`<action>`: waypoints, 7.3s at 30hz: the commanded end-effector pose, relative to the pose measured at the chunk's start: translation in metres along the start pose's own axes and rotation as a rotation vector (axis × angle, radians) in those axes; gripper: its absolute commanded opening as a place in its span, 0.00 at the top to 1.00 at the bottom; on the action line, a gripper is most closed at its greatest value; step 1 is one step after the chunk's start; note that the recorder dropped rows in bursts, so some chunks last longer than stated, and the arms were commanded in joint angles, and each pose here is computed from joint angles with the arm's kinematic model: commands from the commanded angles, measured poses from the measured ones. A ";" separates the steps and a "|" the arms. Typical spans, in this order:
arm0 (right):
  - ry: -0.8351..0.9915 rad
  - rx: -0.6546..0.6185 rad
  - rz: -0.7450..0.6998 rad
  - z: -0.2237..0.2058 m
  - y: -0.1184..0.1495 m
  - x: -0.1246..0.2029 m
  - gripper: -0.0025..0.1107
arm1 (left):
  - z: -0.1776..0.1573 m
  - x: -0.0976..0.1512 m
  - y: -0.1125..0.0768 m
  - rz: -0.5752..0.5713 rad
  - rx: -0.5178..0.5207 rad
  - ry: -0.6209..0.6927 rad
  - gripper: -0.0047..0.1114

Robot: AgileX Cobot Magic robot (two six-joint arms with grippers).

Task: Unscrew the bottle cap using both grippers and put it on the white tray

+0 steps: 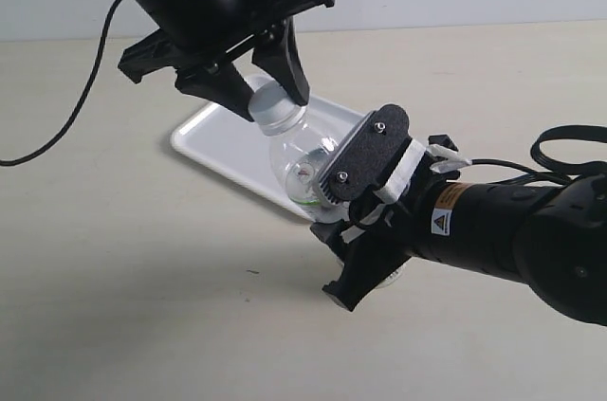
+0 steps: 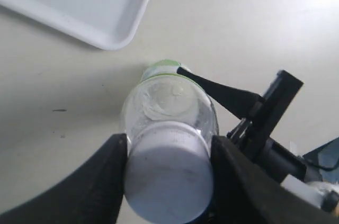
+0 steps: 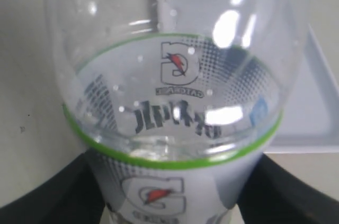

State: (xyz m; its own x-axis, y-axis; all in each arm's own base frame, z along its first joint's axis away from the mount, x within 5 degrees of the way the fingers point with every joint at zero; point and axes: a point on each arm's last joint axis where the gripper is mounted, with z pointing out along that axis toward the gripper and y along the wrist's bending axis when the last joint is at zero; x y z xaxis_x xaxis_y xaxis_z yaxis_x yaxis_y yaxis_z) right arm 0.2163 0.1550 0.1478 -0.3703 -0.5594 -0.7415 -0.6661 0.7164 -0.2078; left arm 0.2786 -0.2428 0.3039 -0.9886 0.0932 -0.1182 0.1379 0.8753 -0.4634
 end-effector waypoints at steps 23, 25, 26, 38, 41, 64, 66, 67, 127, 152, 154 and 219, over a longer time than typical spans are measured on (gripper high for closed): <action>-0.048 0.023 0.038 -0.002 -0.003 -0.005 0.98 | -0.007 0.007 0.000 -0.341 -0.014 0.039 0.96; -0.048 0.023 0.038 -0.002 -0.003 -0.005 0.98 | -0.008 0.007 0.000 -0.329 -0.011 0.035 0.96; -0.048 0.023 0.038 -0.002 -0.003 -0.005 0.98 | -0.009 0.007 0.000 -0.323 -0.010 0.034 0.96; -0.053 0.024 0.043 -0.002 -0.003 -0.006 0.98 | -0.018 0.004 -0.004 -0.232 0.036 -0.045 0.96; -0.068 0.030 0.049 -0.003 -0.003 -0.007 0.98 | -0.028 0.001 -0.009 -0.191 0.093 -0.128 0.96; -0.227 0.169 0.153 -0.017 -0.009 0.018 0.98 | -0.050 -0.036 0.014 0.416 0.018 -0.427 0.96; -0.226 0.171 0.157 -0.018 -0.009 0.018 0.98 | -0.046 -0.040 0.014 0.484 0.001 -0.448 0.96; -0.226 0.171 0.157 -0.018 -0.009 0.018 0.98 | -0.044 -0.042 0.015 0.513 -0.006 -0.456 0.96; -0.237 0.167 0.185 -0.018 -0.009 0.018 0.98 | 0.151 -0.085 0.068 0.766 -0.167 -0.256 0.96; -0.230 0.161 0.202 -0.017 -0.009 0.018 0.98 | 0.183 -0.068 0.045 0.852 -0.136 -0.241 0.96; -0.227 0.160 0.203 -0.017 -0.008 0.018 0.98 | 0.183 -0.068 0.045 0.858 -0.139 -0.241 0.96; -0.287 0.251 0.287 -0.035 -0.011 0.046 0.98 | 0.196 -0.080 0.077 0.989 -0.251 -0.186 0.28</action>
State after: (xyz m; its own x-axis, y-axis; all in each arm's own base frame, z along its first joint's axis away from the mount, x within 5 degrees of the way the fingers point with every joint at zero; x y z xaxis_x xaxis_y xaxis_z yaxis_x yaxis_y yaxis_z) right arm 0.1828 0.1068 0.1332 -0.3422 -0.2270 -0.9118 -0.3786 0.9214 -0.0873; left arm 0.3799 -0.2736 0.1037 -0.4236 0.7632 -0.4879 0.8417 0.5307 0.0994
